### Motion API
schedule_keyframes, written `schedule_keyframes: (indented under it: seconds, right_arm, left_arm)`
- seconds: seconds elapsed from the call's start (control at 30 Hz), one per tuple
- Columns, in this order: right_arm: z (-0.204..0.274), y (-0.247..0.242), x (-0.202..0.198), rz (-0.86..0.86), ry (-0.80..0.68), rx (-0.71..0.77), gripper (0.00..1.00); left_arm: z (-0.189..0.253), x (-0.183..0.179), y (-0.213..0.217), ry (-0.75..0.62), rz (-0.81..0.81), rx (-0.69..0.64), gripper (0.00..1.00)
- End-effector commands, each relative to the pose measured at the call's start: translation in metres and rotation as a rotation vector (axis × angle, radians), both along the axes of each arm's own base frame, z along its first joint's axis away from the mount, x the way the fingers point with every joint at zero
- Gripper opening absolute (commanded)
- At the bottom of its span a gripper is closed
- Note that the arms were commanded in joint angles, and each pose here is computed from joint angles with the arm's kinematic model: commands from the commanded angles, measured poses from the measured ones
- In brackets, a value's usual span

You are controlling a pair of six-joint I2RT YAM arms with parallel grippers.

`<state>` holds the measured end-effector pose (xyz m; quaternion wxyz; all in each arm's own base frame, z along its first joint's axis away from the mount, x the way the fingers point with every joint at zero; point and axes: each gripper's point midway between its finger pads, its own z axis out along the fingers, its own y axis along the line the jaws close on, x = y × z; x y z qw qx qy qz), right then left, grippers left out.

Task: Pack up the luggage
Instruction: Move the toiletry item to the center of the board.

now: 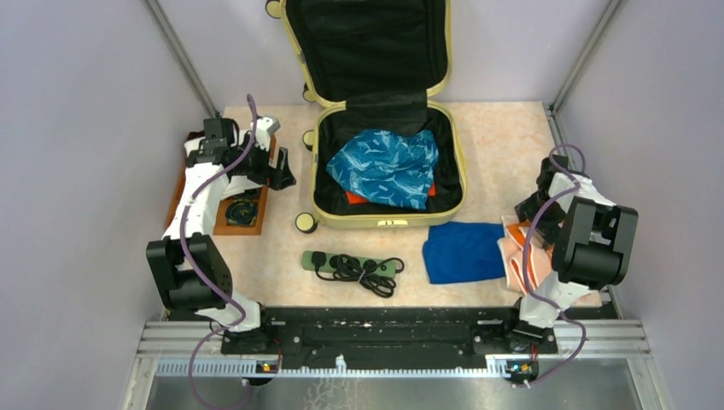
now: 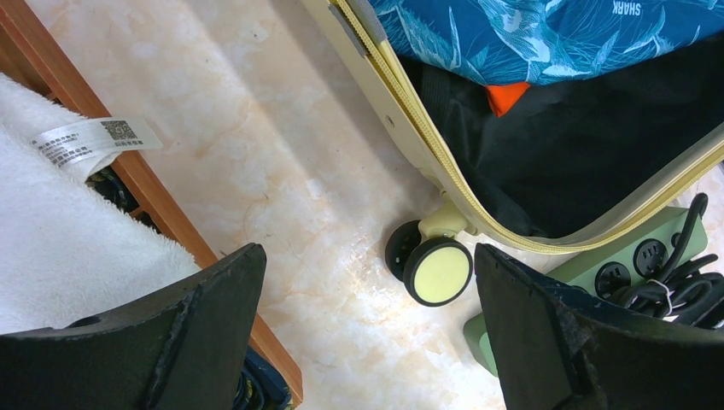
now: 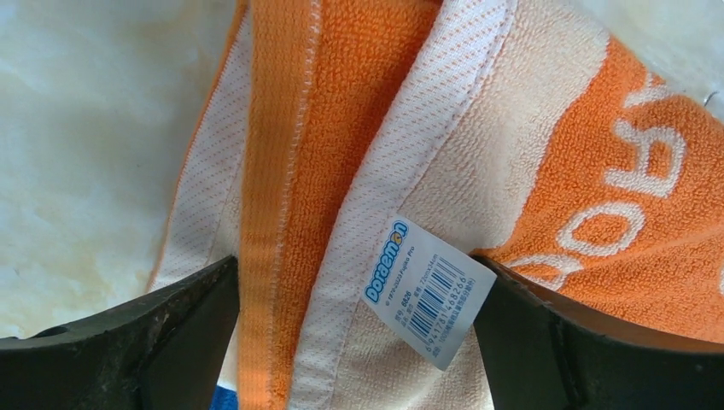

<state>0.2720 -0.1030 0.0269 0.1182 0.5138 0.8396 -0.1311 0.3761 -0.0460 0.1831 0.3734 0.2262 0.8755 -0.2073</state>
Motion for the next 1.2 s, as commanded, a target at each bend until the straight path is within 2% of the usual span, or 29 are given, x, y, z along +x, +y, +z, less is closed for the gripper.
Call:
schedule_keyframes:
  seconds: [0.0,0.07,0.13,0.27,0.37,0.47,0.6,0.77,0.97,1.17]
  right_arm:
    - [-0.013,0.001,0.049,-0.019,-0.134,0.052,0.91]
    - [-0.010,0.003,0.068,-0.006,-0.194,0.073,0.72]
    - [-0.002,0.005,0.087,0.009,-0.249,0.086,0.63]
    - [0.021,0.005,0.120,0.069,-0.291,0.059,0.54]
    - [0.034,0.004,0.135,0.102,-0.306,0.045,0.53]
    - [0.040,0.008,0.137,0.131,-0.326,0.044,0.58]
    - [0.032,0.010,0.121,0.166,-0.282,0.035,0.82]
    - [0.040,0.002,0.092,0.194,-0.241,-0.041,0.96]
    - [0.080,0.002,0.087,0.225,-0.336,-0.096,0.99]
    - [0.087,-0.010,0.067,0.159,-0.233,-0.141,0.99]
  left_arm:
    - [0.011,0.005,-0.002,-0.056,-0.011,0.000,0.98]
    - [0.011,0.006,-0.002,-0.054,-0.008,0.000,0.98]
    - [0.010,0.007,-0.001,-0.052,-0.004,0.003,0.98]
    - [0.009,0.006,0.001,-0.049,0.003,0.014,0.98]
    - [0.007,0.006,0.002,-0.045,0.007,0.016,0.98]
    - [0.006,0.007,0.001,-0.040,0.008,0.011,0.98]
    - [0.003,0.007,0.000,-0.031,0.005,0.003,0.98]
    - [0.003,0.006,0.000,-0.031,0.000,0.008,0.98]
    - [-0.002,0.005,0.001,-0.023,0.001,0.014,0.98]
    - [-0.004,0.006,0.001,-0.023,-0.003,0.016,0.98]
